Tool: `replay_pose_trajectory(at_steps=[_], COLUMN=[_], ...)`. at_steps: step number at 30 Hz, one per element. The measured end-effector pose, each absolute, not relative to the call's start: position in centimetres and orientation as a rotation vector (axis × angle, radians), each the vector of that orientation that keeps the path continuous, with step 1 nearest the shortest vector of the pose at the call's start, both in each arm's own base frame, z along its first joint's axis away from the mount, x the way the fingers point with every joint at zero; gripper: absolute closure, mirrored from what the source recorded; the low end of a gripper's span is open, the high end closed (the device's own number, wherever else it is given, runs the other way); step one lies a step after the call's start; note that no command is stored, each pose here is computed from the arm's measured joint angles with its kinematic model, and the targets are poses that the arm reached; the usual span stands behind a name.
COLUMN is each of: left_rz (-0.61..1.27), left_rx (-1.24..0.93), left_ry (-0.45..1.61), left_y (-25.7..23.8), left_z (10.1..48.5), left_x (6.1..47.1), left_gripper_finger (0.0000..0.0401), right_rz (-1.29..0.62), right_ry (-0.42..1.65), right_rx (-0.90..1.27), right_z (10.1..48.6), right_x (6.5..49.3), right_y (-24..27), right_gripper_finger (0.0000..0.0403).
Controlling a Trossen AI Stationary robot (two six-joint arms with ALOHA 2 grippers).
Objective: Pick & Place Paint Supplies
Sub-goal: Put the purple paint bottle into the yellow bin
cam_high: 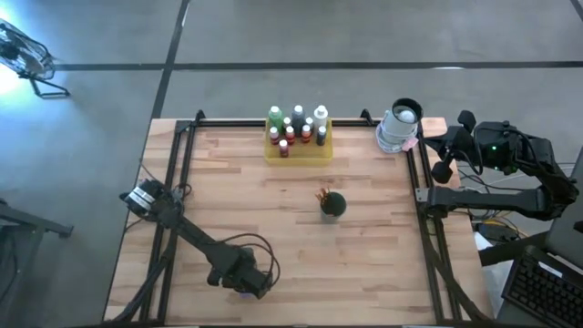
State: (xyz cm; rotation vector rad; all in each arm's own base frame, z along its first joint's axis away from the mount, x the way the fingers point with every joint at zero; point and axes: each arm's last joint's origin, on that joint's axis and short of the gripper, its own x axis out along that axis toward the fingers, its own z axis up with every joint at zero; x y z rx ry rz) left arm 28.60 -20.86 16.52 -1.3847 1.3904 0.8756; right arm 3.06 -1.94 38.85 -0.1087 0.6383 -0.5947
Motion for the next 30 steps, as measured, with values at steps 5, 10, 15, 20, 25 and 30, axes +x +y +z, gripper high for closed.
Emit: replay_pose_trajectory(at_steps=[5, 10, 15, 20, 25, 30], left_rz=[0.917, 0.922, 0.945, 0.997, 1.026, 1.049], left_rx=[-1.425, -1.503, -1.52, -1.514, -1.547, -1.548], left_ry=[1.38, 1.366, 1.381, 1.383, 1.356, 1.338], left_y=[-21.2, -21.7, -22.0, -22.2, -22.3, -22.2], left_z=[16.5, 16.6, 16.6, 15.5, 15.1, 15.2], left_x=[28.4, 28.5, 28.2, 28.3, 28.5, 28.5], left_gripper_finger=[0.0167, 0.0167, 0.0167, 0.0167, 0.0174, 0.0188], right_rz=[-0.595, -0.595, -0.595, -0.595, -0.595, -0.595], right_ry=[0.638, 0.638, 0.638, 0.639, 0.638, 0.638], right_rx=[-0.109, -0.109, -0.109, -0.109, -0.109, -0.109], right_z=[38.9, 38.9, 38.8, 38.8, 38.9, 38.8], right_x=[3.1, 3.1, 3.1, 3.1, 3.1, 3.1], right_y=[-1.9, -1.9, -1.9, -1.9, -1.9, -1.9], right_gripper_finger=[0.0394, 0.0394, 0.0394, 0.0394, 0.0394, 0.0394])
